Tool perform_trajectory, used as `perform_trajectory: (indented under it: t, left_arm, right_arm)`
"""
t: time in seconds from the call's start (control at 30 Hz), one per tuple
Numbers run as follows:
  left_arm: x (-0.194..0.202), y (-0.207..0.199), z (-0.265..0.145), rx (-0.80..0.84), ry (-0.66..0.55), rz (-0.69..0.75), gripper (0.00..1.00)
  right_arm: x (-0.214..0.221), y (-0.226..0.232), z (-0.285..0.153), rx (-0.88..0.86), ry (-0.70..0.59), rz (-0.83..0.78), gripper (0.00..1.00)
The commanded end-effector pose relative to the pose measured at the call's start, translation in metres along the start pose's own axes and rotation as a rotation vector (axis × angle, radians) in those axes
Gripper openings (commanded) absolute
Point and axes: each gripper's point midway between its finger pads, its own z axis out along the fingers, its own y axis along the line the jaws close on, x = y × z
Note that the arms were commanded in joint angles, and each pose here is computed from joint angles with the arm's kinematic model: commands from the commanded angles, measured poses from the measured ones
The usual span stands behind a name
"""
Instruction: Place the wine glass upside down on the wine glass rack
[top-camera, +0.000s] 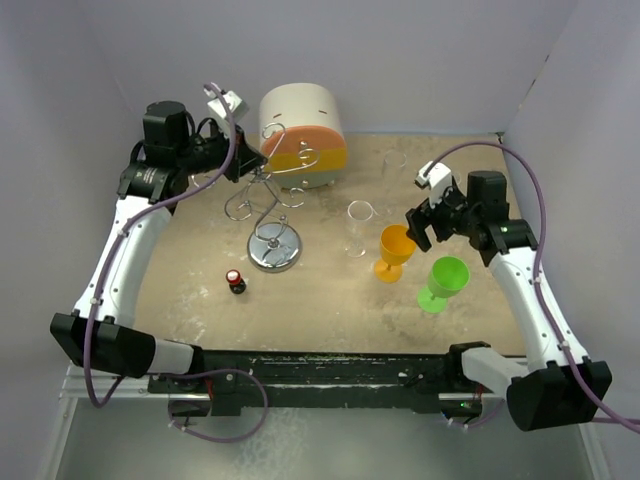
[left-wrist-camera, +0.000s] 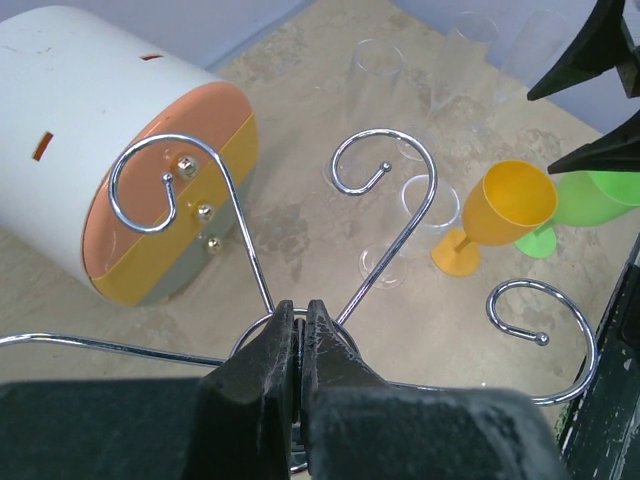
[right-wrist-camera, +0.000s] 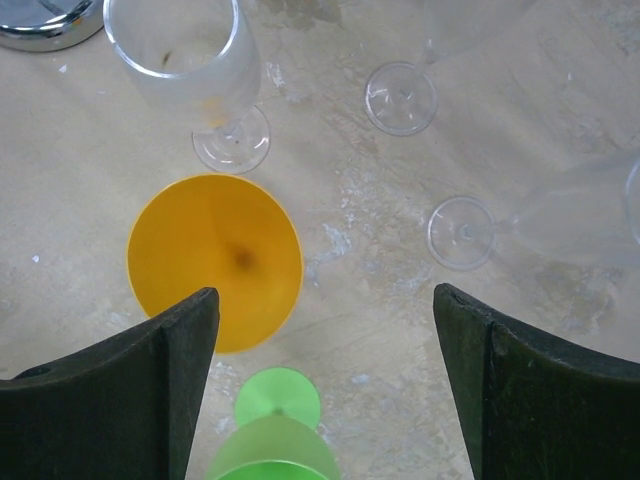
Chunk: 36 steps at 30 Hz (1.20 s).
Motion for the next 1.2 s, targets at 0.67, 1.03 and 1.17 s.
perform_trajectory:
  t: [0.67,1.03,1.17]
  left_arm:
    - [-0.023,-0.026,-0.014,0.02,-0.125,0.03,0.31]
    - [-0.028,-0.033,-0.03,-0.004,-0.142,0.127,0.67]
    - [-0.032,-0.04,-0.043,0.008,-0.138,0.186,0.76]
  right_arm:
    - [0.013,0.0,0.048,-0.043,0.182,-0.008,0.45]
    - [0.01,0.004,0.037,-0.059,0.191,-0.019,0.0]
    - [-0.008,-0.003,0.011,0.01,0.146,-0.047,0.0]
